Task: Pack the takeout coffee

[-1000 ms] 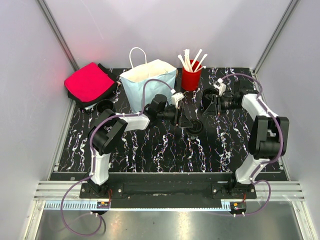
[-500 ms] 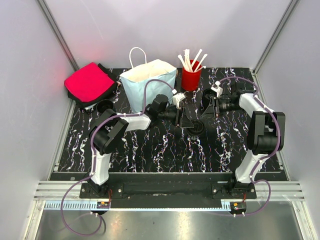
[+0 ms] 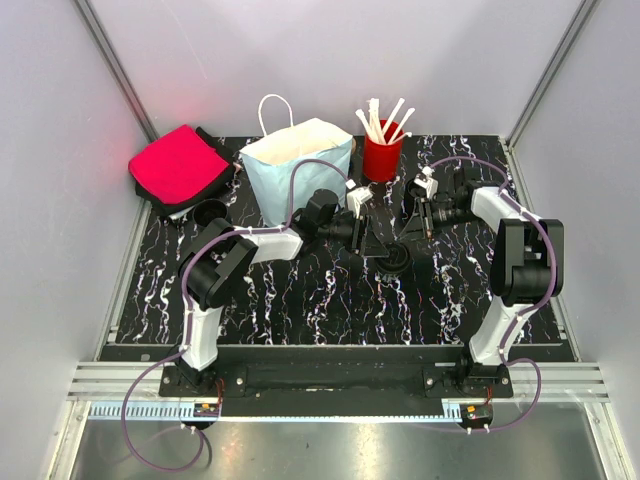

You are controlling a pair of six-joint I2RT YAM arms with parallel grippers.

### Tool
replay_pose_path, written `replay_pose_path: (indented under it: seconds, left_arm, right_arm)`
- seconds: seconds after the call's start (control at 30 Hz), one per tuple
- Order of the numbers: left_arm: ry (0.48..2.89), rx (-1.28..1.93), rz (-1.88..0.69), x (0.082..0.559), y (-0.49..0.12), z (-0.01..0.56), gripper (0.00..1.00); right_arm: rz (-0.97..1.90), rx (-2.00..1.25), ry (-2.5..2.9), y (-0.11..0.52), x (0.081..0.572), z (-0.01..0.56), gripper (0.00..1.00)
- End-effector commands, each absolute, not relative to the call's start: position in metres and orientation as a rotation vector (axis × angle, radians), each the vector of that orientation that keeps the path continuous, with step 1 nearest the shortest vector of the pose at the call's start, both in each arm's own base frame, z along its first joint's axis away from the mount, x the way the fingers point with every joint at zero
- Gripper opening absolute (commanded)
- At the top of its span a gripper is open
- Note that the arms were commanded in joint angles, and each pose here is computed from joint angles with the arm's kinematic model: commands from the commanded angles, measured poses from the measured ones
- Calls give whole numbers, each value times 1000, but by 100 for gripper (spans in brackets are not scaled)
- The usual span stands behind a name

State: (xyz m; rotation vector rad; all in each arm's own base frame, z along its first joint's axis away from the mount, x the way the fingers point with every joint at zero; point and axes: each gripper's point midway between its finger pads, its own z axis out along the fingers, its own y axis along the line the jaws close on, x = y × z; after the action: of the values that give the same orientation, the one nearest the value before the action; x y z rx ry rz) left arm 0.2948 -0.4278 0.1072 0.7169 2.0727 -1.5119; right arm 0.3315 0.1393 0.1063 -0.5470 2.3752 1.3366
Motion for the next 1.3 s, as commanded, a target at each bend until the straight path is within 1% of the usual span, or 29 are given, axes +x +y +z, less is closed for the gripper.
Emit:
replay_pose_path:
  seconds: [0.0, 0.27, 0.43, 0.53, 0.63, 0.67, 0.77, 0.8, 1.1, 1.27]
  left_arm:
    - [2120, 738, -1463, 294, -426, 90, 56]
    - [2129, 746, -1418, 297, -427, 88, 55]
    - [2147, 763, -1361, 297, -426, 84, 54]
    - [2142, 774, -1348, 298, -426, 84, 53]
    - [2142, 779, -1334, 297, -426, 83, 53]
    - [2143, 780, -1332, 297, -425, 83, 53]
    - [2141, 779, -1328, 298, -426, 84, 53]
    - [2142, 777, -1327, 299, -425, 83, 53]
    - [2138, 785, -1325, 298, -425, 85, 52]
    - [2143, 786, -1325, 297, -426, 84, 52]
  right_arm:
    - [1355, -590, 2442, 149, 317, 95, 25]
    - [1320, -605, 2500, 144, 307, 79, 24]
    - [1281, -633, 2487, 142, 306, 84, 24]
    - [1253, -639, 2462, 141, 310, 94, 27]
    - [1250, -631, 2415, 142, 315, 113, 33]
    - [1245, -626, 2396, 141, 317, 120, 37]
    - [1246, -623, 2361, 141, 318, 135, 40]
    - [1236, -590, 2357, 132, 321, 137, 42]
    - [1227, -569, 2347, 110, 306, 144, 43]
    - [1243, -592, 2401, 104, 284, 134, 44]
